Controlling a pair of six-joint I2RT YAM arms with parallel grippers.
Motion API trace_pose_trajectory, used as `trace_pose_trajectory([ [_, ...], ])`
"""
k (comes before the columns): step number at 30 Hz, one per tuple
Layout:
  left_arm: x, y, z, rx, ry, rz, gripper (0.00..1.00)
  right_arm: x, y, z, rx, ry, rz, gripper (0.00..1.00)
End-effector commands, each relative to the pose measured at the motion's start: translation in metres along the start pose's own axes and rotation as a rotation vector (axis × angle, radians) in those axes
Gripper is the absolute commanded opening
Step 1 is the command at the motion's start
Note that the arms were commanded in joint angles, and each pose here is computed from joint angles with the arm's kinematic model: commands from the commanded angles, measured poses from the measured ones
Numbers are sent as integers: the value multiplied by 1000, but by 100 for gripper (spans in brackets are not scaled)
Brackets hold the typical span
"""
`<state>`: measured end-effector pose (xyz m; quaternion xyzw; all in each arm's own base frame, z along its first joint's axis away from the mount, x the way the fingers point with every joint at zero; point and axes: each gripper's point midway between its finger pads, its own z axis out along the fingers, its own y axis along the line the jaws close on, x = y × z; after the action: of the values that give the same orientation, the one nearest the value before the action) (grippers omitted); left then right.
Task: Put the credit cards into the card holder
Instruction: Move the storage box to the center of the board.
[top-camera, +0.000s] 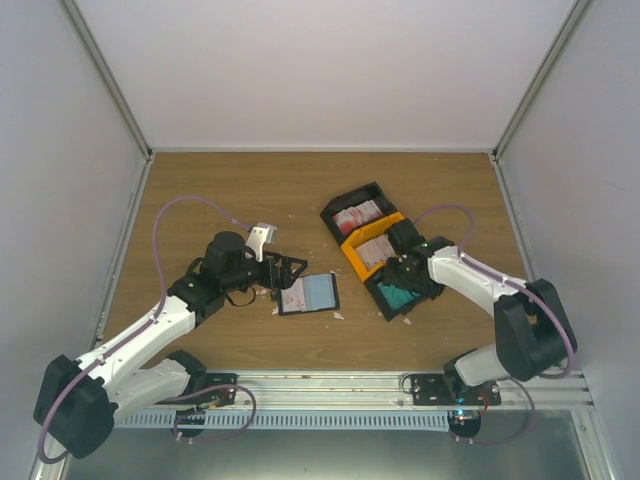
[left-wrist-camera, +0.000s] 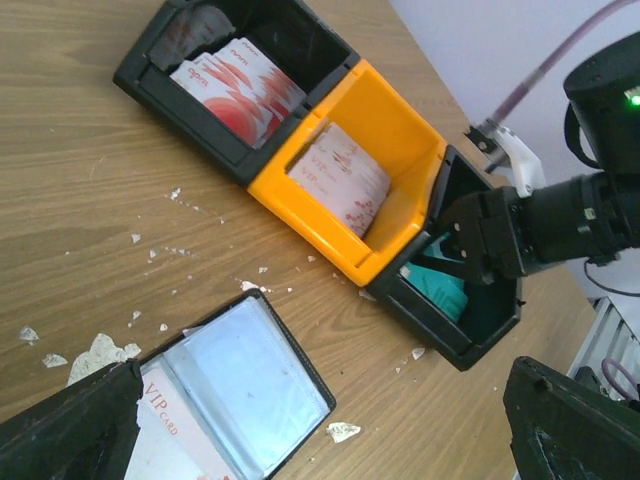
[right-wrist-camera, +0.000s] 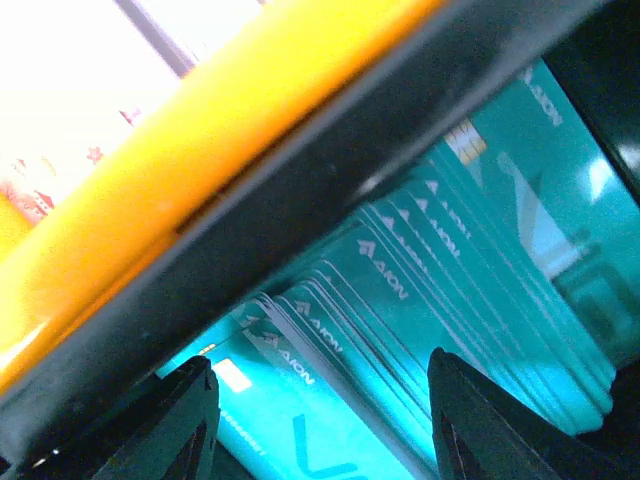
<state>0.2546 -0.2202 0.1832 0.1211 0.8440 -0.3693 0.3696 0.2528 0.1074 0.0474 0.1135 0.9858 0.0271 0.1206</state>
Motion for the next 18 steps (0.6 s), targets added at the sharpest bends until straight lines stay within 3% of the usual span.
trace_pose_trajectory([
  [1,-18,-4,-6,-4,-74,34,99,-46,32,0,-81,-120,-67,59],
  [8,-12,-6,-2,17,-42,33,99,-37,31,6,-79,-84,-119,54],
  [14,-7,-9,3,47,-14,30,99,-22,31,10,-120,-49,-130,36],
  [18,-6,-7,4,42,-8,27,99,-17,32,12,-130,-33,-139,33],
])
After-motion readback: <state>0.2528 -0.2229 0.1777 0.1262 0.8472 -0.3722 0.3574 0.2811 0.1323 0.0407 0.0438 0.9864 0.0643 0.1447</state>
